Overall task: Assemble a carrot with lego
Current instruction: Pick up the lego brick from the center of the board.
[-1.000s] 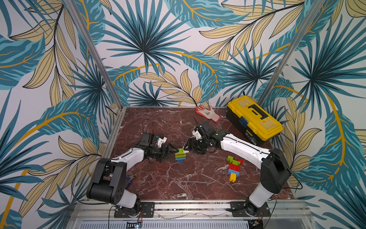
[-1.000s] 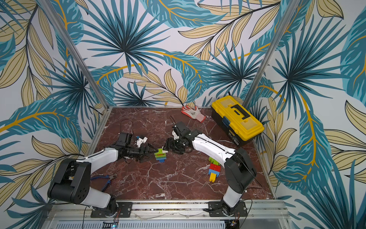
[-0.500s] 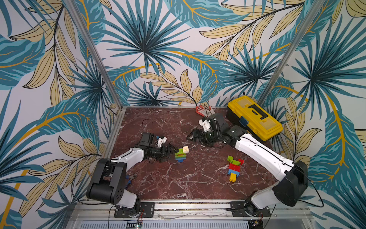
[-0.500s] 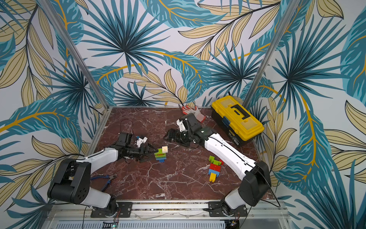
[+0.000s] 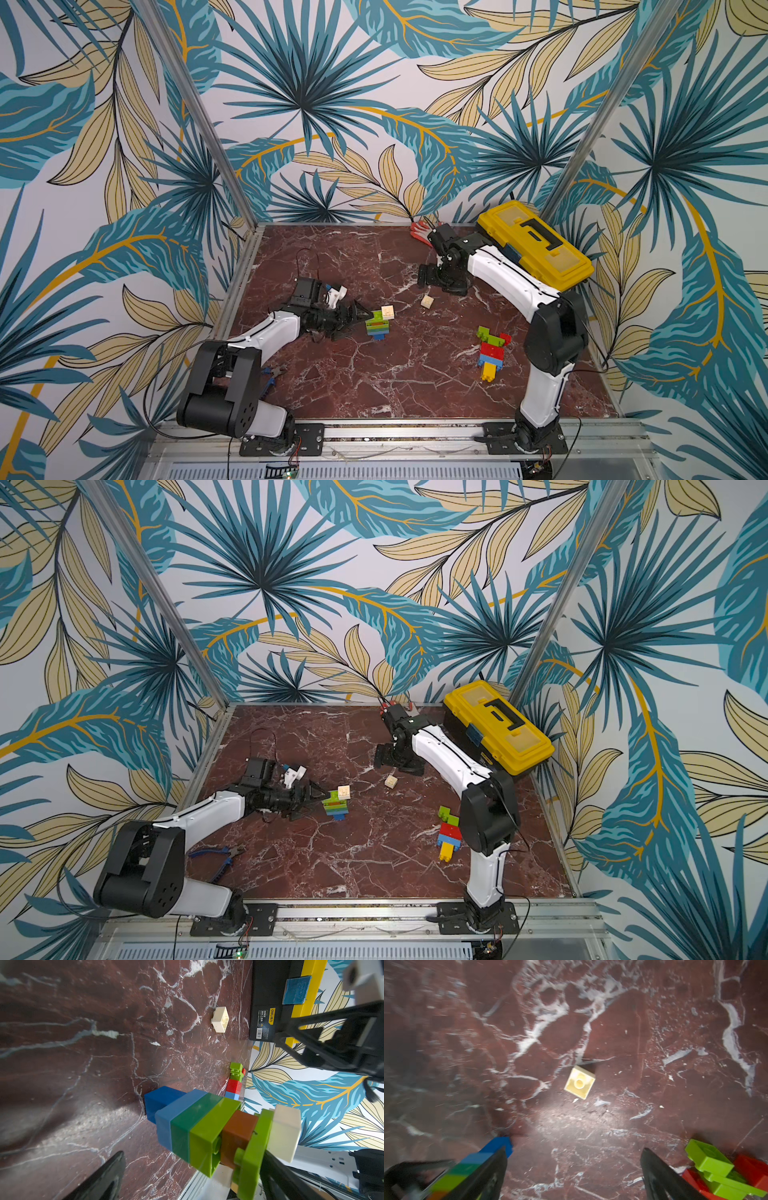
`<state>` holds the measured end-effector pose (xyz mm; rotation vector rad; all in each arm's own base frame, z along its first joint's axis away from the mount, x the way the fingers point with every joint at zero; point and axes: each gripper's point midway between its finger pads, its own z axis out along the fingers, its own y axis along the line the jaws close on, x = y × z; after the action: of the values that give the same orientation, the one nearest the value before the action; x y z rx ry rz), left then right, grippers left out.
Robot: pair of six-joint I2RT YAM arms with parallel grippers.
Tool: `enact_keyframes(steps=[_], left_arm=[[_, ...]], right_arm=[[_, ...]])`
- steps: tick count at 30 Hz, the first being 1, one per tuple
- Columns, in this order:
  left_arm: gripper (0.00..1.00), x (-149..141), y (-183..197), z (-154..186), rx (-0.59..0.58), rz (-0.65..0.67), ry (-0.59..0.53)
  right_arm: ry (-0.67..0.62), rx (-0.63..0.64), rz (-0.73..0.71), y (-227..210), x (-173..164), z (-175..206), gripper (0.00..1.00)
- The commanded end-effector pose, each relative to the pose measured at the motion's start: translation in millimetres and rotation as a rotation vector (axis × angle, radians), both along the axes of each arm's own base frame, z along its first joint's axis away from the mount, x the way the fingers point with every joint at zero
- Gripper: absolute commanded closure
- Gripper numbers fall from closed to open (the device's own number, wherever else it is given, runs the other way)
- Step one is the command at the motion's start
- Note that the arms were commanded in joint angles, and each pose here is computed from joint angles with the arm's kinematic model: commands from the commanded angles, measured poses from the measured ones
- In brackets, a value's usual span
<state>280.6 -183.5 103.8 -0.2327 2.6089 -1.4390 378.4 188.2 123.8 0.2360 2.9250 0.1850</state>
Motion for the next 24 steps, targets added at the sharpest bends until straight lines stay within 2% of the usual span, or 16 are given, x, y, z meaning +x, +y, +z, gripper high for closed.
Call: enact_keyframes(steps=[1, 4, 9, 10, 20, 24], left_arm=[[0.01, -2, 5, -6, 0.035, 0.023, 0.013], [0.00, -3, 3, -5, 0.025, 0.018, 0.018], [0.01, -4, 2, -3, 0.017, 0.013, 0.017], [0.01, -1, 1, 1, 0.011, 0.013, -0.011], [0.01, 1, -3, 9, -0.012, 0.003, -0.036], [0.01, 1, -4, 12, -0.018, 0.002, -0.047]], right_arm=[[0.065, -0.100, -0.038, -15, -8, -16, 0.01], [0.102, -0.087, -0.067, -10, -5, -35, 0.01], [0.148, -0.074, -0.115, -7, -3, -62, 0.07], [0.149, -0.073, -0.124, -8, -2, -65, 0.09], [0.178, -0.062, -0.155, 1, 17, -86, 0.22], [0.181, -0.057, -0.162, 3, 20, -92, 0.30]])
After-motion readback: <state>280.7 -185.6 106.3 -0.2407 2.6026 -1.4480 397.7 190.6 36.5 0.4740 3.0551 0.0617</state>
